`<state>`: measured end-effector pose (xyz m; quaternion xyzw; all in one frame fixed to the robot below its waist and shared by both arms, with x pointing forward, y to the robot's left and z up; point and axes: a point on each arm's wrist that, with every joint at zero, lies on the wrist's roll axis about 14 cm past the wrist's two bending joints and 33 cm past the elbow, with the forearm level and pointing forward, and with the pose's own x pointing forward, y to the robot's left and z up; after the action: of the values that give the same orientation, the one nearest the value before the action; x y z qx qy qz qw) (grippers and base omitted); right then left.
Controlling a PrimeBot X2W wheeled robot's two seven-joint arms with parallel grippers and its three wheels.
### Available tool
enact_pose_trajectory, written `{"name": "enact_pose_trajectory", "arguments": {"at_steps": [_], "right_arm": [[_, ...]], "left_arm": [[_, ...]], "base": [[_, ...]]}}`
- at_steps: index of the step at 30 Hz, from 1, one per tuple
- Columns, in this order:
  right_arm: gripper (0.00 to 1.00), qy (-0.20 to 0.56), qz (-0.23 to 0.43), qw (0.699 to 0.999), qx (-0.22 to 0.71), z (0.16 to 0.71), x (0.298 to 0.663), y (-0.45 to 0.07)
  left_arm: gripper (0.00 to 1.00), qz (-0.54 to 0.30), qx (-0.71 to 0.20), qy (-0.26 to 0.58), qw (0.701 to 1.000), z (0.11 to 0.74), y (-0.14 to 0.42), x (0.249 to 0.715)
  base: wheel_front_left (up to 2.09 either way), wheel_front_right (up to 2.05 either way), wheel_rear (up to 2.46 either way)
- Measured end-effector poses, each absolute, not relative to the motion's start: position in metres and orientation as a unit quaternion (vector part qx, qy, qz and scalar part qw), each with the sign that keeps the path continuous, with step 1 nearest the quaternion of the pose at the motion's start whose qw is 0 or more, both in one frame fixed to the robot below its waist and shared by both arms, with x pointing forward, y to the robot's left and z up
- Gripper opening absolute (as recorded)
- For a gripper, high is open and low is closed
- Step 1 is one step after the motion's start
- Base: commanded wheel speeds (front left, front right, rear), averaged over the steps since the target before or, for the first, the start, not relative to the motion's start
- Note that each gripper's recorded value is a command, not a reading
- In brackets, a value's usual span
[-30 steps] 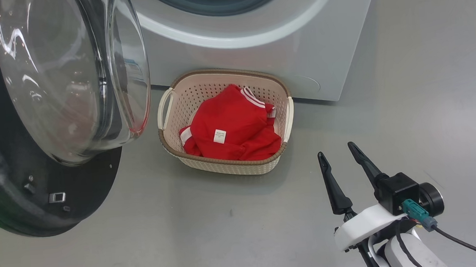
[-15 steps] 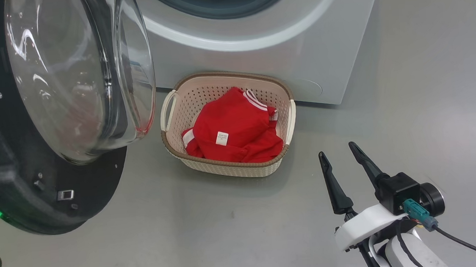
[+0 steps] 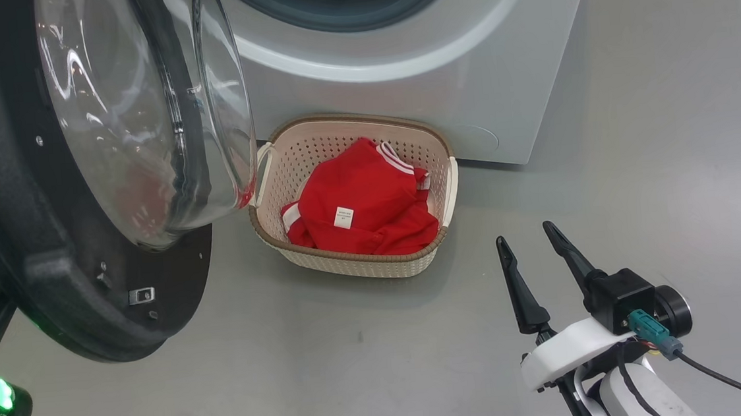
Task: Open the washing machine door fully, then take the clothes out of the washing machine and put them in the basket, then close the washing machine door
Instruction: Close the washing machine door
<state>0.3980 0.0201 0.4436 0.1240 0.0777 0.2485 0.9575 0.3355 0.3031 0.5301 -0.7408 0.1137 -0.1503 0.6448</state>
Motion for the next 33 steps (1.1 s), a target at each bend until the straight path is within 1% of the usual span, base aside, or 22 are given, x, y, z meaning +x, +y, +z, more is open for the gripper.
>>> {"name": "enact_pose_trajectory", "arguments": {"at_steps": [23,29,33], "right_arm": [[1.0,0.072,0.234,0.962,0.123,0.449,0.394,0.008],[1.0,0.069,0.221,0.965,0.126,0.451,0.393,-0.001],[1.0,0.068,0.211,0.967,0.127,0.451,0.394,-0.007]], "left_arm": [[0.0,-0.229,-0.746,0.138,0.61,0.538,0.243,0.35],[0.0,-0.25,-0.743,0.151,0.602,0.54,0.225,0.357],[0.0,-0.265,-0.744,0.159,0.592,0.541,0.211,0.362]], "base": [[0.0,0.0,0.0],[0.0,0.0,0.0],[0.0,0.0,0.0]]}}
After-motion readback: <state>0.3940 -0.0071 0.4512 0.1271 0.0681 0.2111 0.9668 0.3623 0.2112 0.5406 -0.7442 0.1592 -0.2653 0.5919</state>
